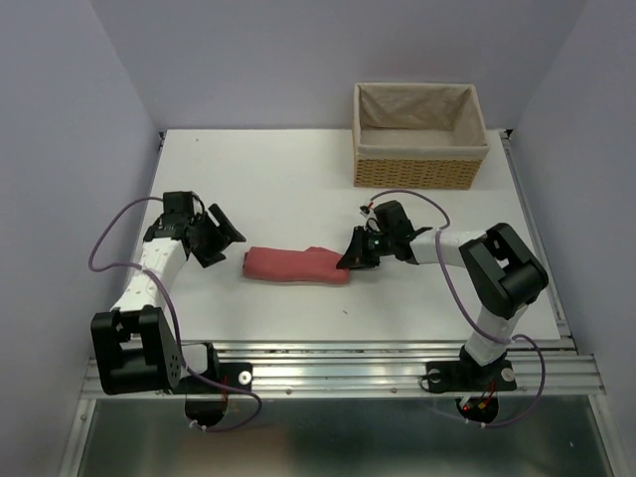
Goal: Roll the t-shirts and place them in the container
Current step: Pick up the T-shirt from the center of the board.
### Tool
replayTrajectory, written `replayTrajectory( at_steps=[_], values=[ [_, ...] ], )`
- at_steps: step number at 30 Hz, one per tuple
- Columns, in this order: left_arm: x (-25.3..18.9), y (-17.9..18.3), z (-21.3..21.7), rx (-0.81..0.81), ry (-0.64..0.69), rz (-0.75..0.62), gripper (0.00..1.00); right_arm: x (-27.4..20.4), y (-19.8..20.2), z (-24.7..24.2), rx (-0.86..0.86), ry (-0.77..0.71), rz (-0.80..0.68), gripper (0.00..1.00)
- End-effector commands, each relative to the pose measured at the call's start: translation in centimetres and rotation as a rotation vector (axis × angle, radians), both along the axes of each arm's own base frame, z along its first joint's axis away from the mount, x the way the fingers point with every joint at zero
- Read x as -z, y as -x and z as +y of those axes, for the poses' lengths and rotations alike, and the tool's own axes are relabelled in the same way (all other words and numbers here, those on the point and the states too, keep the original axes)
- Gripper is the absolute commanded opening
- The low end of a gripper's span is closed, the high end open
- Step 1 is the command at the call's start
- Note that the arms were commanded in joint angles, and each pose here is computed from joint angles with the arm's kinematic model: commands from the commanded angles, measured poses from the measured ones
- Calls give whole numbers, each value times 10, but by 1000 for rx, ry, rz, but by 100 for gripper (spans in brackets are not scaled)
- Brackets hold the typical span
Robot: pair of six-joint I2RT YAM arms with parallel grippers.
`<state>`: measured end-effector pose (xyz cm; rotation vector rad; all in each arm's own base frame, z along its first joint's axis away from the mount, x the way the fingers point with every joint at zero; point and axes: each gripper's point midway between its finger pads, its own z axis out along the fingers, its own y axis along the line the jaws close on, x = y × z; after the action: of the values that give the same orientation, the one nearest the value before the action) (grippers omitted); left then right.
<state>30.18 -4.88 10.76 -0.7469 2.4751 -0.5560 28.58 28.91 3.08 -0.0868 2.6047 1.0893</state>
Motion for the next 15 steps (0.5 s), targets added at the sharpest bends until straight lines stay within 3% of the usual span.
replayTrajectory(
  at_steps=[1, 8, 15],
  values=[
    [-1, 17, -22, 3, 97, 14, 80, 45, 28, -37, 13, 187, 102, 1],
    [41, 35, -33, 0, 167, 80, 81, 45, 30, -39, 12, 190, 103, 1],
    [64, 29, -20, -41, 102, 87, 80, 45, 28, -41, 14, 188, 103, 1]
  ],
)
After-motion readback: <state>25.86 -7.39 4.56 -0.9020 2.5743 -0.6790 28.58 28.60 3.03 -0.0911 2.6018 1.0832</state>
